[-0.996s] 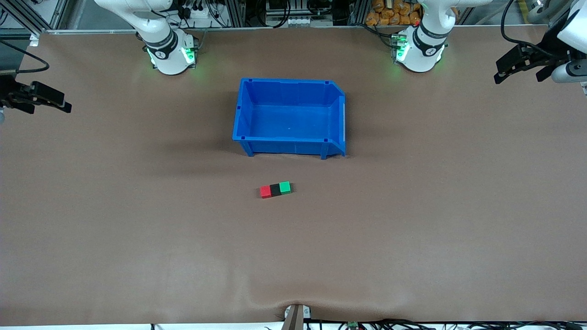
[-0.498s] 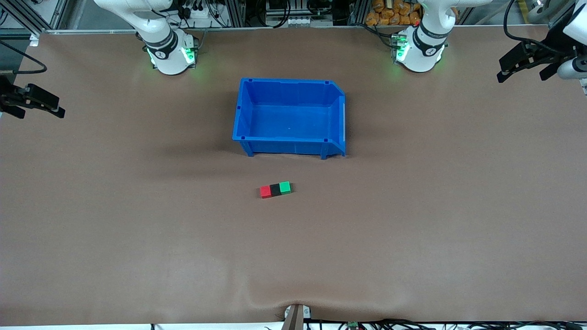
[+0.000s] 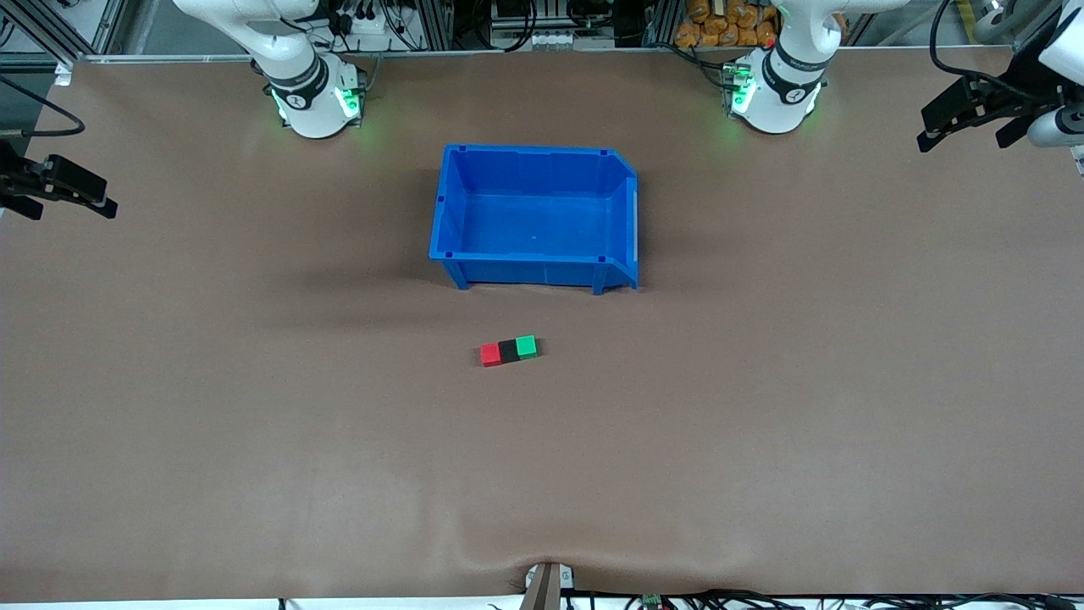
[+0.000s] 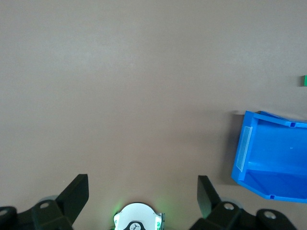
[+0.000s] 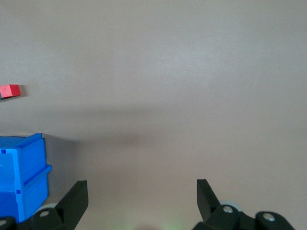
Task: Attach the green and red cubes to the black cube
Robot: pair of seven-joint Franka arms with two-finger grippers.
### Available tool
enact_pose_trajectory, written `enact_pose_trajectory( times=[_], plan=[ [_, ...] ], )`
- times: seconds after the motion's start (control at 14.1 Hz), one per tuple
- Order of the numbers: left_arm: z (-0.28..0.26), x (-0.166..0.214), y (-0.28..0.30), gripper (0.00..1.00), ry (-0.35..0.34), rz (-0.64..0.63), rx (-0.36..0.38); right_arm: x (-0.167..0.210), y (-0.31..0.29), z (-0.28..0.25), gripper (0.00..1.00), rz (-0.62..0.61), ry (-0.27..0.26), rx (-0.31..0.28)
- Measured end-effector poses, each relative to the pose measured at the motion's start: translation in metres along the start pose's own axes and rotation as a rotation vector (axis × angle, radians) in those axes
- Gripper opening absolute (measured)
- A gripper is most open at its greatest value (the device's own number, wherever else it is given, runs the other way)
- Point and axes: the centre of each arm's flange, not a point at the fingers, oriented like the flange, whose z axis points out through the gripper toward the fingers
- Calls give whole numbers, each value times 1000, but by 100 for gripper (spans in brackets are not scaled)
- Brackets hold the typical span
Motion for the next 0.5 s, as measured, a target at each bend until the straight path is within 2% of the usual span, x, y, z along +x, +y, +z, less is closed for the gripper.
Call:
enact_pose_trajectory(
  times=[0.5],
  plan=[
    [1,0,0,100,-7,3,12,0,1,-3,100,2,5,-2]
  ],
)
